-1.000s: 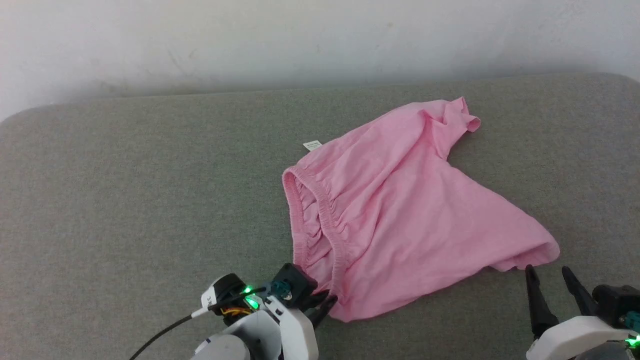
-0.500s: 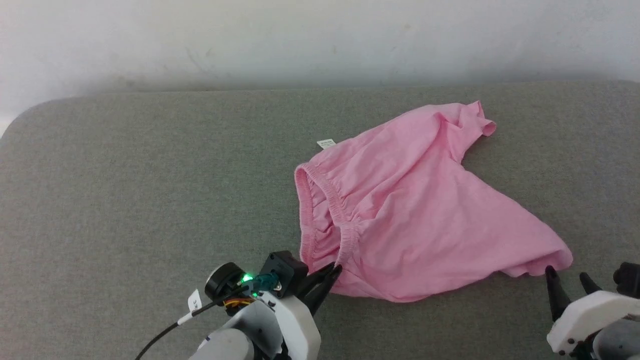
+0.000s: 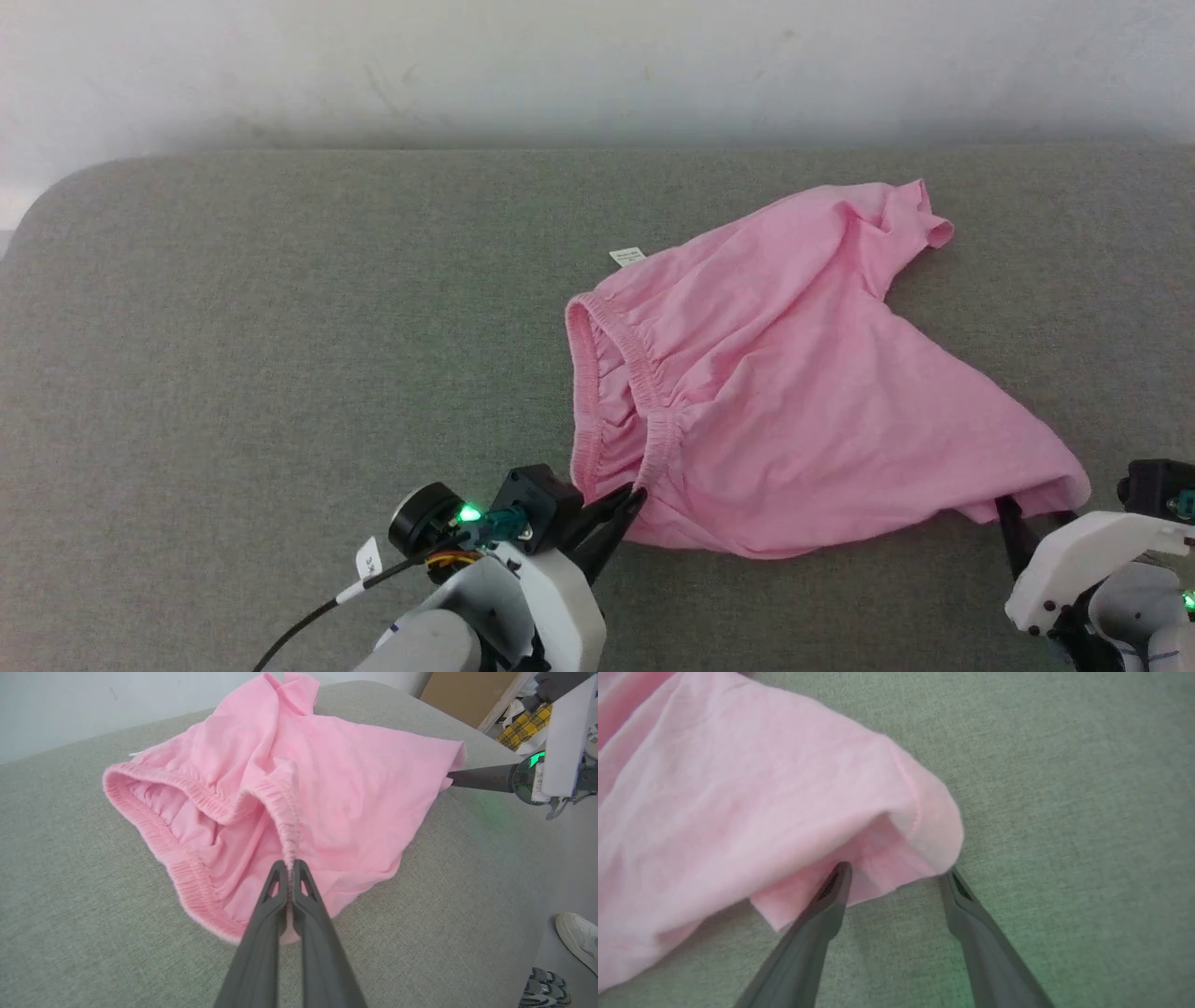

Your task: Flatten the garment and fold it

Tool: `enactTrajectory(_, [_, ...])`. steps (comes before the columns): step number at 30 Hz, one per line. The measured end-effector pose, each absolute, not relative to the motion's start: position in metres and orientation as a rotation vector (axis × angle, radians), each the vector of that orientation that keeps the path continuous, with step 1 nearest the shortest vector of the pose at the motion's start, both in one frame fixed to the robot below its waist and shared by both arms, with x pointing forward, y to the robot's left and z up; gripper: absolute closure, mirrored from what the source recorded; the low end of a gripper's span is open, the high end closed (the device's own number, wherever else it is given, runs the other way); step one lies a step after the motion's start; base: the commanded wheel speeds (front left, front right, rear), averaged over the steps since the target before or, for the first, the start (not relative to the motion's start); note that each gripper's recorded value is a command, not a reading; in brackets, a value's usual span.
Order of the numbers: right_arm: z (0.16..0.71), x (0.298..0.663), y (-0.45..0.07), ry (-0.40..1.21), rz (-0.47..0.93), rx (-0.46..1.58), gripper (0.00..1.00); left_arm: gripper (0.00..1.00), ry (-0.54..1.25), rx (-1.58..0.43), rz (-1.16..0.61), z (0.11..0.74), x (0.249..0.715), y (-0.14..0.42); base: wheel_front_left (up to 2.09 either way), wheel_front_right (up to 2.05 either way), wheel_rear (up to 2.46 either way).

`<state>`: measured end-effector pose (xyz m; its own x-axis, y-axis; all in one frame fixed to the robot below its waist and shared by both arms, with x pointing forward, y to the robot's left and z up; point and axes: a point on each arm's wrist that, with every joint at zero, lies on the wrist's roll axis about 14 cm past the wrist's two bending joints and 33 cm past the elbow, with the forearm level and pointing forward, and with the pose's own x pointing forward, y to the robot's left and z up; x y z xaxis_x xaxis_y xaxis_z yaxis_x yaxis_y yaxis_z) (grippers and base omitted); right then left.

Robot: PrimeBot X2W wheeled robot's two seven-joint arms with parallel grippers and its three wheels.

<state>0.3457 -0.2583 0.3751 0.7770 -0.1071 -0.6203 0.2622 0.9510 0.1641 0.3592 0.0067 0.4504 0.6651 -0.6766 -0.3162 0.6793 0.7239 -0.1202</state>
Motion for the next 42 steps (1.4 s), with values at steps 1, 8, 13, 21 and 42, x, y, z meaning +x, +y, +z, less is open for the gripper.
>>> enactTrajectory(1, [0.375, 0.347, -0.258, 0.651, -0.2, 0.248, 0.0, 1.0, 0.354, 0.008, -0.765, 0.45, 0.359, 0.007, 0.0, 0.0, 0.0])
enactTrajectory(8, [0.376, 0.35, -0.248, 0.645, -0.162, 0.232, 1.0, 1.0, 0.34, 0.004, -0.752, 0.453, 0.361, 0.009, 0.0, 0.0, 0.0])
enactTrajectory(13, [0.39, 0.345, -0.253, 0.605, -0.123, 0.164, 1.0, 1.0, 0.279, -0.029, -0.718, 0.469, 0.368, 0.013, 0.0, 0.0, 0.0])
enactTrajectory(21, [0.469, 0.335, -0.262, 0.442, 0.081, -0.039, 1.0, 1.0, 0.101, -0.074, -0.612, 0.524, 0.388, 0.039, 0.0, 0.0, 0.0])
enactTrajectory(42, [0.715, 0.359, -0.258, -0.172, 0.249, -0.099, 1.0, 1.0, -0.435, -0.016, -0.47, 0.724, 0.397, 0.099, 0.0, 0.0, 0.0])
